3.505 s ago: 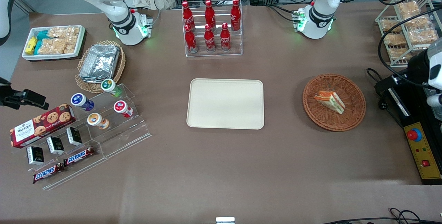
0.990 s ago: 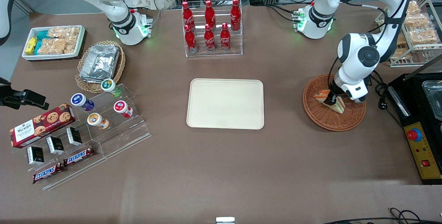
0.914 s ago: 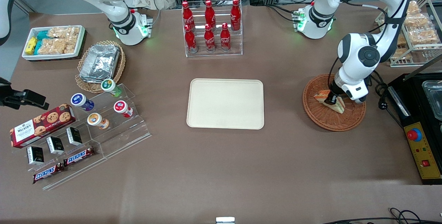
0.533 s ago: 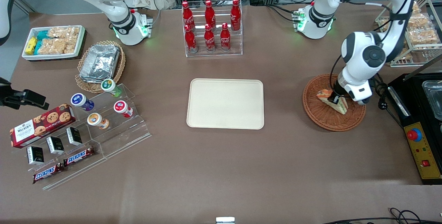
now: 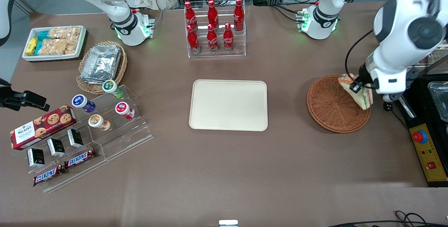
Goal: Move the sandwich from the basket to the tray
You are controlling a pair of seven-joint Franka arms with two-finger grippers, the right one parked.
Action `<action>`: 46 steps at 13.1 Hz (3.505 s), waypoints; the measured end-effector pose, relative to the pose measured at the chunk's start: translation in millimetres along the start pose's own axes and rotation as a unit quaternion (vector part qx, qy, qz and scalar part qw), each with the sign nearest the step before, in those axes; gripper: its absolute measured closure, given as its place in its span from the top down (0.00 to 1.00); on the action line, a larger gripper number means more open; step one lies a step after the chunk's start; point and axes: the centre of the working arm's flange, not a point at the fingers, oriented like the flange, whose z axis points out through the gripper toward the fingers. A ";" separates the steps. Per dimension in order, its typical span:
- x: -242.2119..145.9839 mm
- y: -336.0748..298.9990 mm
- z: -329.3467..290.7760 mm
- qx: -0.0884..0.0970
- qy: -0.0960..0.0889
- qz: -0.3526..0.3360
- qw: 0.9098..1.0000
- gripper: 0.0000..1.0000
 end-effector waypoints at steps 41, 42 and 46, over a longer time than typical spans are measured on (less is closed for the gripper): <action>-271.8 235.1 213.2 -0.034 0.074 0.293 0.953 1.00; -264.4 241.8 181.2 -0.039 0.069 0.268 0.960 1.00; -221.6 229.6 21.9 -0.063 0.056 0.168 0.982 1.00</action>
